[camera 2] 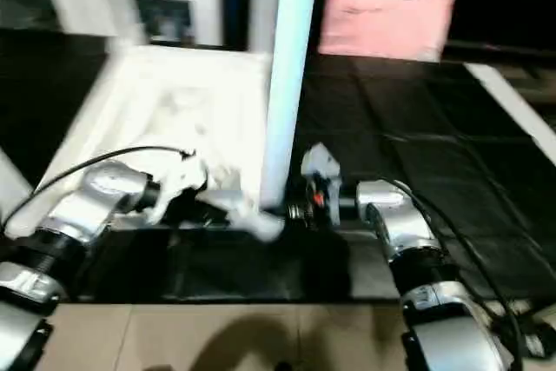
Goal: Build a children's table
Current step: Rotate leg to tighten
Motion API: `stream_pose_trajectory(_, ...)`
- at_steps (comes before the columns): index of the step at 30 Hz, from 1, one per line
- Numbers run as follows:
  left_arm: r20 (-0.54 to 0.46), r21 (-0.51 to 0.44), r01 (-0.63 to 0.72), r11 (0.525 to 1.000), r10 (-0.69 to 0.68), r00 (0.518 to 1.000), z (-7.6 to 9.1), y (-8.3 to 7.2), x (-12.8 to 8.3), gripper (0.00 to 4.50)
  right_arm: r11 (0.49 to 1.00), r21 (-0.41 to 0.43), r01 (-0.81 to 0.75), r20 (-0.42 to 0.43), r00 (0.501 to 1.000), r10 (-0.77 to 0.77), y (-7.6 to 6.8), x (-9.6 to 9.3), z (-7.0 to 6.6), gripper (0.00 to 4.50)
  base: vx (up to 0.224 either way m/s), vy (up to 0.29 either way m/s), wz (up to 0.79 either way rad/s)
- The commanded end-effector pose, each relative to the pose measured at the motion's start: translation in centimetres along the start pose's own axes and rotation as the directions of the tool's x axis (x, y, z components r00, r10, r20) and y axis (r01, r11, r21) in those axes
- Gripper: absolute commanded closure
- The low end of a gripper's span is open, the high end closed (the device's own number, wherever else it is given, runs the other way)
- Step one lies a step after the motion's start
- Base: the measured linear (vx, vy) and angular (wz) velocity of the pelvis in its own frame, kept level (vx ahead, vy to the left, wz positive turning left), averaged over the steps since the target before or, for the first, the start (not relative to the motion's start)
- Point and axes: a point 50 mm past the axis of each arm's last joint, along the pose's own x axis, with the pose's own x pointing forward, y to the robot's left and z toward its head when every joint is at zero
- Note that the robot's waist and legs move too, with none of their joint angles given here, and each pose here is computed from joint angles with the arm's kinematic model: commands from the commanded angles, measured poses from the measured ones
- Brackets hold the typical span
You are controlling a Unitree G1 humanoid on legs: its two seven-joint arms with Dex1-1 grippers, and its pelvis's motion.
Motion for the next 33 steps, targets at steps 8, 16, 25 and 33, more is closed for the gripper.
stream_pose_trajectory(8, 0.147, -0.147, -0.300, 0.943, 0.321, 0.936, 5.3, 0.7, 3.4, 4.50, 0.838, 0.236, 0.492, -0.051, 0.868, -0.495, 0.9, 6.6, -1.1, 2.55, 0.000, 0.000, 0.00)
stream_pose_trajectory(16, 0.092, -0.108, -0.361, 0.926, 0.371, 0.924, 5.1, 0.9, 3.5, 4.50, 0.790, 0.226, 0.569, -0.059, 0.818, -0.572, 1.2, 7.5, -0.5, 2.55, 0.000, 0.000, 0.00)
stream_pose_trajectory(25, 0.000, -0.046, -0.367, 0.929, 0.368, 0.930, 2.5, 1.8, 1.8, 4.50, 0.855, 0.133, 0.501, 0.047, 0.859, -0.510, 0.8, 5.6, -0.1, 1.52, 0.000, 0.000, 0.00)
stream_pose_trajectory(33, -0.032, 0.002, -0.242, 0.970, 0.242, 0.970, 0.5, 1.7, -0.2, 4.50, 0.967, 0.036, 0.251, 0.134, 0.958, -0.253, 0.2, 0.1, 0.2, 0.85, 0.000, 0.000, 0.00)
